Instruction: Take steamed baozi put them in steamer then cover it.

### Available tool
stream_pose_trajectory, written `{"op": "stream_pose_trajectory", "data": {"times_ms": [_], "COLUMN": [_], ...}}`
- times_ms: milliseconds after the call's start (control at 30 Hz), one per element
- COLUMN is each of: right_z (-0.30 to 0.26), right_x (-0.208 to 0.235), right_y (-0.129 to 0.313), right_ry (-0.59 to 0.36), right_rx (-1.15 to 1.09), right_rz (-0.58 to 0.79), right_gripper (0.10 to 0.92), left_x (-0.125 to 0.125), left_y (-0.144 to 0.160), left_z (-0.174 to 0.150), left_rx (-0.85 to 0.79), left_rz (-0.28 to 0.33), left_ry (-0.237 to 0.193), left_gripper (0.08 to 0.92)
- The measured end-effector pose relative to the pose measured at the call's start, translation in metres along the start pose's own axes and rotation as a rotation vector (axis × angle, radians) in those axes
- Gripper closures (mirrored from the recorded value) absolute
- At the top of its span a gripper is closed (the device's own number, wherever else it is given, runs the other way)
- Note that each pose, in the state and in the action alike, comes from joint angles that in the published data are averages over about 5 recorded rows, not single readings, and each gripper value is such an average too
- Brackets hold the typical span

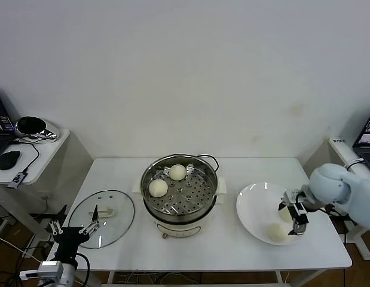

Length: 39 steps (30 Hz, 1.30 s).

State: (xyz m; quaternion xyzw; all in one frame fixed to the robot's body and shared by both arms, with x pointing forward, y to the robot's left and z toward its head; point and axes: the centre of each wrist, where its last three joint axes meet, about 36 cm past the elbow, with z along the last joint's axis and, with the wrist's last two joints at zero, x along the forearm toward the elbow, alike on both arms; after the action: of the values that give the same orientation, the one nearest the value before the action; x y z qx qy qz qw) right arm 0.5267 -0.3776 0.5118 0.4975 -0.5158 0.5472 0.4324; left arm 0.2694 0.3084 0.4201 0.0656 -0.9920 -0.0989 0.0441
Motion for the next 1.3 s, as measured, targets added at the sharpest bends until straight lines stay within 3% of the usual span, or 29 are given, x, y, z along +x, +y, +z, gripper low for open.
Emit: {"op": "stream_pose_trajectory", "data": {"times_ms": [667,1033,1300], "right_z": [0.003,0.004,0.007], "right_x": [-0.046,-0.046,-0.022], "right_y": [-0.003,-0.004,-0.018], "right_ry": [-0.007,-0.010,-0.033], "right_rx": [-0.027,-0.038,-0.043], "right_rz": [-0.015,-0.024,-0.006], "right_gripper": [0.261,0.436,0.455], "left_x": [0.000,0.001,0.000], "left_y": [0.001,0.000,-0.001], "left_z": [0.002,0.001,-0.001], "left_rx": [-0.002,-0.002,-0.001], "left_rz": [-0.011,-0.012,-0.008], "left_ry": [0.006,0.004,-0.003], "left_gripper": [0.177,0.177,0.177]}}
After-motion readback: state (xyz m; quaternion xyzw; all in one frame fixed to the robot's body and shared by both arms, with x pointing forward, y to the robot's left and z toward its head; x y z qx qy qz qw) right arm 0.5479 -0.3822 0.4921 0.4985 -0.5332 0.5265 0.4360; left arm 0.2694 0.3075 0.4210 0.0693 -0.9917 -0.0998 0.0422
